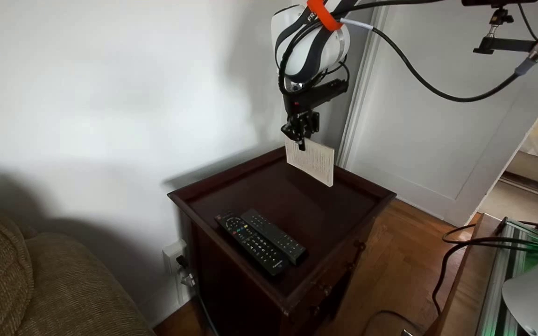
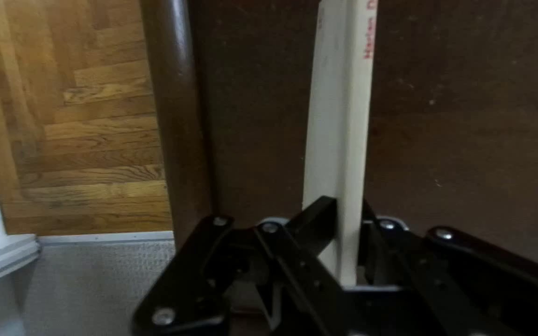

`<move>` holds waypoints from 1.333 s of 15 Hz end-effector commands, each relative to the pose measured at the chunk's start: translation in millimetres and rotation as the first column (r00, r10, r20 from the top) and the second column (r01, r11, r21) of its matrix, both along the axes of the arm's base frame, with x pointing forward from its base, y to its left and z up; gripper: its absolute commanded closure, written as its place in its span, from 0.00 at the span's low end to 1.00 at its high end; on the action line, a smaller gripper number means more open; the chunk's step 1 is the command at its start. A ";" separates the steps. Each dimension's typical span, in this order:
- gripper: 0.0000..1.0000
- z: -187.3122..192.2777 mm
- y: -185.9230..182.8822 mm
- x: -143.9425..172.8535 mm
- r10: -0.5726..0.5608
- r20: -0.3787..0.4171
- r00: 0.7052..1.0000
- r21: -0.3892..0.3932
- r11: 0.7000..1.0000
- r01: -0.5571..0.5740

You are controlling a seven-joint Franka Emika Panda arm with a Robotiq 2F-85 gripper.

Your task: Put the book upright

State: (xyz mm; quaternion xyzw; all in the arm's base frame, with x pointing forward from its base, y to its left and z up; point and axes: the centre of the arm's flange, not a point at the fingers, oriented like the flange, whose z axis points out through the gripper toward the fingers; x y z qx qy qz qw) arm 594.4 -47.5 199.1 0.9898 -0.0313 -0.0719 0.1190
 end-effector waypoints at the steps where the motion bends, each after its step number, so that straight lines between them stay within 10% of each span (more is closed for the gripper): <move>1: 0.97 -20.4 10.7 -14.5 0.030 -0.081 0.996 -0.165 0.985 -0.043; 4: 0.97 -32.7 22.1 -11.7 0.075 -0.046 0.996 -0.225 0.971 -0.084; 11: 0.97 -59.7 51.1 -11.0 0.133 0.043 0.990 -0.099 0.987 -0.129; 12: 0.63 -62.0 52.3 -10.0 0.136 0.053 0.989 -0.096 0.987 -0.131; 20: 0.12 -23.7 43.3 3.1 0.099 0.191 0.976 0.124 0.984 -0.125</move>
